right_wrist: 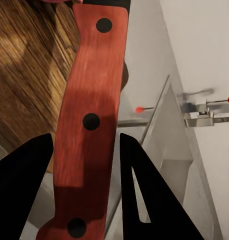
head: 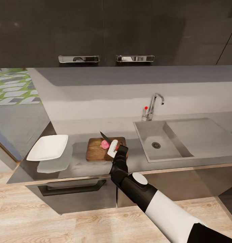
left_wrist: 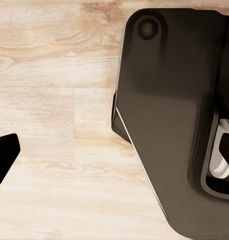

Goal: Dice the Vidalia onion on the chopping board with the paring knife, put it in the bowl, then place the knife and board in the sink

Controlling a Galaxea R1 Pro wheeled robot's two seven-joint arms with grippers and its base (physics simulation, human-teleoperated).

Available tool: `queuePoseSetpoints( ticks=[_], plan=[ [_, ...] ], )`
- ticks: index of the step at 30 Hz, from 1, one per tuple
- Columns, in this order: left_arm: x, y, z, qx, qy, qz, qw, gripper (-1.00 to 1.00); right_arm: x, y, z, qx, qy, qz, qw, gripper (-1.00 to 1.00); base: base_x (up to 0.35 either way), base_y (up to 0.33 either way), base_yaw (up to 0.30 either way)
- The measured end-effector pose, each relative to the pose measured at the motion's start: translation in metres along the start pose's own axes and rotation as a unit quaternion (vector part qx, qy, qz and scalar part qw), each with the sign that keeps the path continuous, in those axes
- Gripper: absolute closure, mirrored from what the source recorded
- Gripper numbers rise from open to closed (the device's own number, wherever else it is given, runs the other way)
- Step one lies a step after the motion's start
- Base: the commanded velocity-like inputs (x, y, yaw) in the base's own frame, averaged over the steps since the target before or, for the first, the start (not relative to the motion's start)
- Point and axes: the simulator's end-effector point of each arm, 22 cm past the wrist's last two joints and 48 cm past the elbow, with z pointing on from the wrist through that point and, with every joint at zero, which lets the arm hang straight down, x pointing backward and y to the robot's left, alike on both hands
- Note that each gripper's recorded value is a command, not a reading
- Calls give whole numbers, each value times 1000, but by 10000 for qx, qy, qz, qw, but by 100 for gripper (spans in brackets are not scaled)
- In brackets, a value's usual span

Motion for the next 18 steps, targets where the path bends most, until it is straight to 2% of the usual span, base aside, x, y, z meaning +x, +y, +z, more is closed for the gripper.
queuePoseSetpoints(
  ticks=[7,13,18],
  plan=[
    [3,0,-1,0,30,8,10000,-100,1,1,0,-6,11,-6,10000,100,24,0,0],
    [3,0,-1,1,28,7,10000,-100,6,5,3,-36,74,-49,10000,100,204,0,0],
    [3,0,-1,0,33,8,10000,-100,8,6,4,-49,99,-66,9999,100,51,0,0]
  ],
)
